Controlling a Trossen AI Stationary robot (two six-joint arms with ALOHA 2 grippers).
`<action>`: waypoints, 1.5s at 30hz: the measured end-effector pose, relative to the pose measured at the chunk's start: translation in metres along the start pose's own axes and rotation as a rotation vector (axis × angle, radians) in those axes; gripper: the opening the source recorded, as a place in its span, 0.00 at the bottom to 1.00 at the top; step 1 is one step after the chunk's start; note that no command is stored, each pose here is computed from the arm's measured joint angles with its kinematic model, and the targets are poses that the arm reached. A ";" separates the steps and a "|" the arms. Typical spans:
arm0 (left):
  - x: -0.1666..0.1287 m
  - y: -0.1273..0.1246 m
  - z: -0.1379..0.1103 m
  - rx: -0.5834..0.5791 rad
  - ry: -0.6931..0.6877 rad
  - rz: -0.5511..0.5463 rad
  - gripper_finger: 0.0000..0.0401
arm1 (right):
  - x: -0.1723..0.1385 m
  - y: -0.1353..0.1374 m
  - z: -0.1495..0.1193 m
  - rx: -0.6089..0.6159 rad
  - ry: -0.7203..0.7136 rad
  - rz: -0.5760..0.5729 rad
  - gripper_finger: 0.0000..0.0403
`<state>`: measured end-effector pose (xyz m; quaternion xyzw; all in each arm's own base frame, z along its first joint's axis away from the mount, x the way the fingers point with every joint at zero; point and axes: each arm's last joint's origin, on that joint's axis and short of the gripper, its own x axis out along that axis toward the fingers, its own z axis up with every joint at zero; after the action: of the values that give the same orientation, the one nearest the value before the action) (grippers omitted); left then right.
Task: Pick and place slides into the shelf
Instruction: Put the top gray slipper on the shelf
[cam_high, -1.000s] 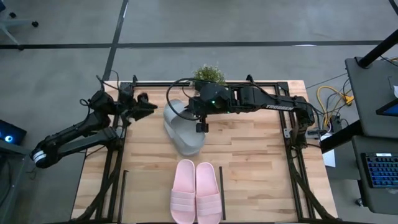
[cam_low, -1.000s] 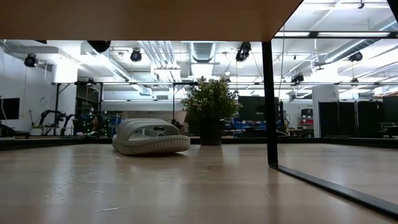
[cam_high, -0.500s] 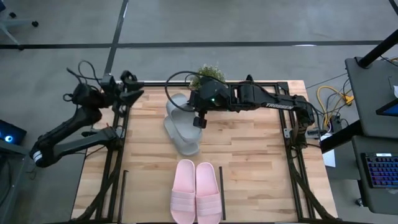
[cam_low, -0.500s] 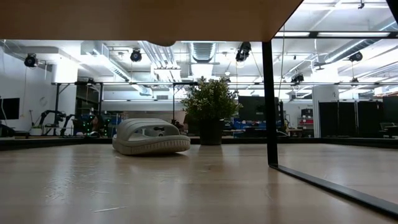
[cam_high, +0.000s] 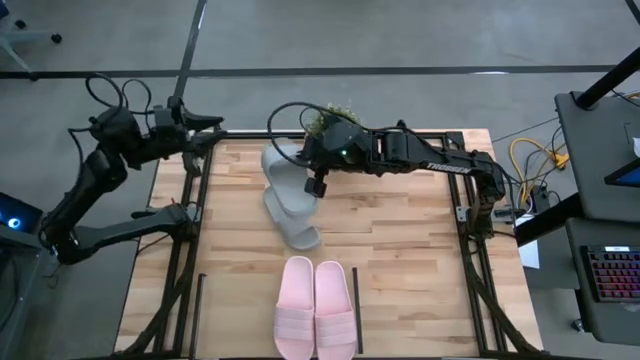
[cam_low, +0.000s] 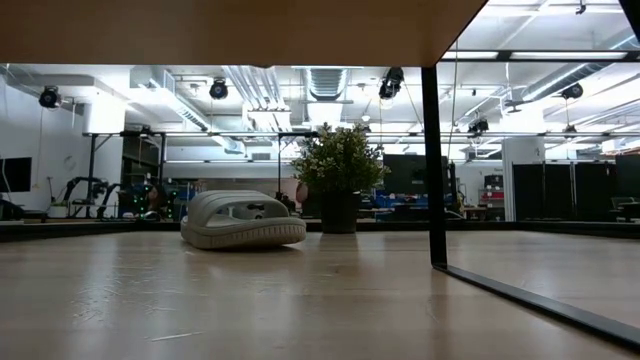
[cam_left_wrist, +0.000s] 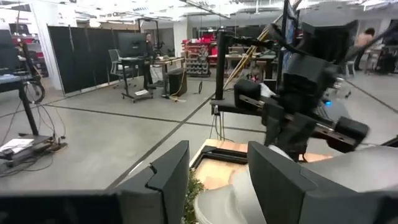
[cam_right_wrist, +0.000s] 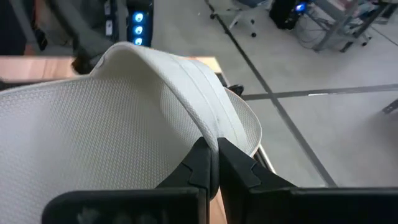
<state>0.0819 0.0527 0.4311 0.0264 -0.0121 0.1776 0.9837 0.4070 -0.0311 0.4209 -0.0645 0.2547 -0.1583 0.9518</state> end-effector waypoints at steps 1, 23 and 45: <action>-0.001 0.000 0.002 0.006 0.005 0.006 0.37 | 0.002 -0.002 0.000 0.013 -0.010 -0.007 0.02; 0.033 -0.003 -0.001 0.110 0.266 0.001 0.37 | 0.060 -0.012 -0.015 0.094 -0.036 -0.059 0.02; 0.085 -0.025 0.004 0.387 0.605 0.006 0.37 | 0.063 -0.040 -0.017 0.111 -0.030 -0.114 0.02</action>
<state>0.1704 0.0585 0.4371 0.1583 0.3133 0.1791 0.9191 0.4391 -0.0903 0.3849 -0.0285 0.2274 -0.2250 0.9470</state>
